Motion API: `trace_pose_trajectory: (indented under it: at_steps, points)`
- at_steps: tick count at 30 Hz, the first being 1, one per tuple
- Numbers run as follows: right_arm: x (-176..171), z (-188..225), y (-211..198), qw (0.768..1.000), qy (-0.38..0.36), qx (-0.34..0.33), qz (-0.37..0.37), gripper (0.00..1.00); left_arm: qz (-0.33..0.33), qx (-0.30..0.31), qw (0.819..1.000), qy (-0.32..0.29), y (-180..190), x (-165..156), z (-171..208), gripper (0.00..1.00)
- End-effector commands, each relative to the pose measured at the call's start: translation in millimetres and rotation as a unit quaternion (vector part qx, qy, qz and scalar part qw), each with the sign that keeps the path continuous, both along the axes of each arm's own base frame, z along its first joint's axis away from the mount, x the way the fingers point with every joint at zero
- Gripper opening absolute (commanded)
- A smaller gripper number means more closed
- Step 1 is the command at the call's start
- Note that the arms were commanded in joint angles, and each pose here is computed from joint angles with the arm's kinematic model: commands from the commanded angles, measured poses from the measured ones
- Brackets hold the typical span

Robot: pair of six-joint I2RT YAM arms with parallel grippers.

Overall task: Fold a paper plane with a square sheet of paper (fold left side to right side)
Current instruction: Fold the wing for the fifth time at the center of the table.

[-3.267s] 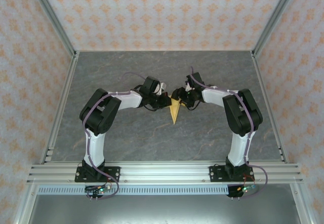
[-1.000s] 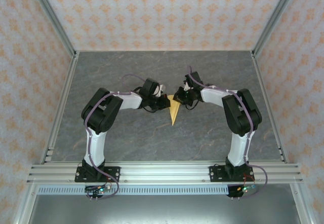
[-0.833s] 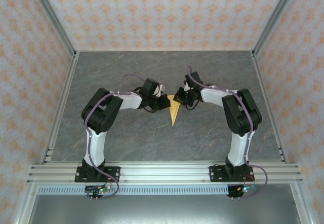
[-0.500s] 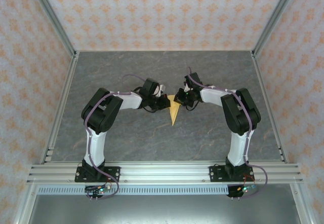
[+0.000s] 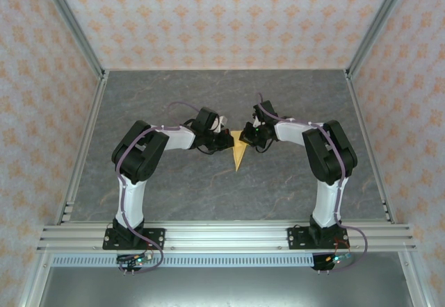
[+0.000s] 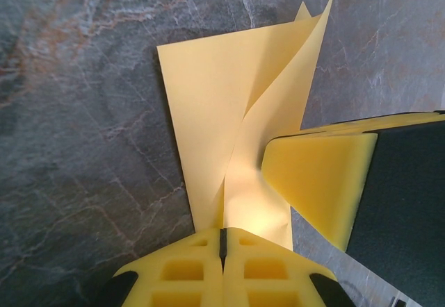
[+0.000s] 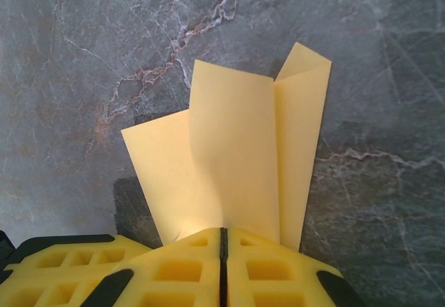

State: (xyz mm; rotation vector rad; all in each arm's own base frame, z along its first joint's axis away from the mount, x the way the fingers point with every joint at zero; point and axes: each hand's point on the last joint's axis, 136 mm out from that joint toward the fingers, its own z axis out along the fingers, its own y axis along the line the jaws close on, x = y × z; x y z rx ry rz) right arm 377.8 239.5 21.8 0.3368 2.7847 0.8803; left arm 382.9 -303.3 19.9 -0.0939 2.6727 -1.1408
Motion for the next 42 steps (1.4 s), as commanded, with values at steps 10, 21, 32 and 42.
trace_pose_trajectory:
  at_steps: [10, 21, 32, 42]
  points:
    - [-44, -48, -36, 0.992, 0.075, -0.098, 0.001, 0.08, 0.020, 0.022, 0.999, -0.011, 15, -3, 22, 0.09]
    - [-45, -51, -35, 0.992, 0.077, -0.095, 0.002, 0.08, -0.017, -0.046, 0.998, -0.036, -2, -32, 78, 0.14]
    - [-45, -50, -34, 0.993, 0.077, -0.091, 0.003, 0.08, -0.046, -0.060, 0.997, 0.003, -44, -60, 57, 0.13]
    - [-44, -48, -33, 0.993, 0.075, -0.089, 0.004, 0.08, -0.038, -0.031, 0.999, 0.019, -37, -62, 33, 0.13]
